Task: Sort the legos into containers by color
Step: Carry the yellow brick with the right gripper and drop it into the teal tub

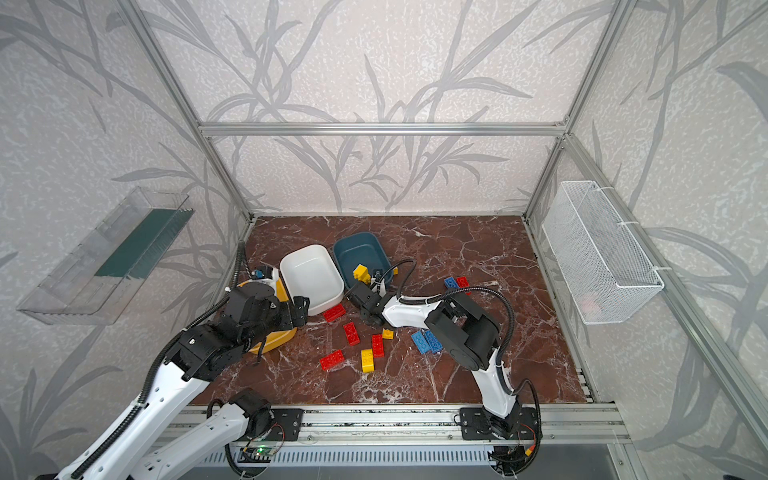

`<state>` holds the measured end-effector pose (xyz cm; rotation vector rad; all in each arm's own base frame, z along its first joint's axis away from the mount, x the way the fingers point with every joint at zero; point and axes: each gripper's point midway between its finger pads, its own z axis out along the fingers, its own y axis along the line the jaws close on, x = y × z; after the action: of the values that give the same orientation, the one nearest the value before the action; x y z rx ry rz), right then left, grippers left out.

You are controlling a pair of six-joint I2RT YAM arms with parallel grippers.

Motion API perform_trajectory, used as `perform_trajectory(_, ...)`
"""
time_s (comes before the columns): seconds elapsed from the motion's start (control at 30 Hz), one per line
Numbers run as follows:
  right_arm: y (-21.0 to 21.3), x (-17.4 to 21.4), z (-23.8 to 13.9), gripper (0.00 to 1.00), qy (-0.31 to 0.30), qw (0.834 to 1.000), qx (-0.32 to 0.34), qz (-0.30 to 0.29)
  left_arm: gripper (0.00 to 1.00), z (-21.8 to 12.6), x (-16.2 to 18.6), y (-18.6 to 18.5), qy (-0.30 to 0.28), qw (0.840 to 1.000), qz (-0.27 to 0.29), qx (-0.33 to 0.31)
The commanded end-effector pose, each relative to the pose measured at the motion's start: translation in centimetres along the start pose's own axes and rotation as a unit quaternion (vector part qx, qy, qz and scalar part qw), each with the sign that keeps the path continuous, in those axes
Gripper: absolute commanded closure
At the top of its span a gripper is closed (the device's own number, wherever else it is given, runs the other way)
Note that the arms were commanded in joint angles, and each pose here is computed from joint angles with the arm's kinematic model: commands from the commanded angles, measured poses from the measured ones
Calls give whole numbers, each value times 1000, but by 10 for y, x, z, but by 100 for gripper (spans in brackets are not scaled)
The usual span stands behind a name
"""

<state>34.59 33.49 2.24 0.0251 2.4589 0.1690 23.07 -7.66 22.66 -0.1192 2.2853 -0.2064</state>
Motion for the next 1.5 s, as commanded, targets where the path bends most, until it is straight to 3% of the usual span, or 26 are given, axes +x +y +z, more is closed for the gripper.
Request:
perform_trajectory(0.0,-2,3,8,58,4,1000,8,0,1,0,0,1,-3,1000,1,1)
perform_trajectory(0.1,1,2,6,76,3,1000,0,-3,2,1,0,2,-3,1000,-2,0)
perform_trajectory(0.23,2,1,1,82,2,1000,-12,-1,2,2,0,4,-1,1000,-8,0)
perform_trajectory(0.67,20,-25,-63,76,-7,994,-98,-43,1,-3,-5,18,-21,999,-19,-24)
perform_trajectory(0.93,26,-69,-112,76,-3,986,-144,-86,1,-19,-12,28,-62,996,-52,-29)
perform_trajectory(1.2,36,-107,-98,75,33,983,-142,-109,1,-28,-13,22,-75,995,-69,2)
perform_trajectory(1.47,40,-135,-55,73,48,987,-135,-76,1,-26,-10,16,-54,998,-36,10)
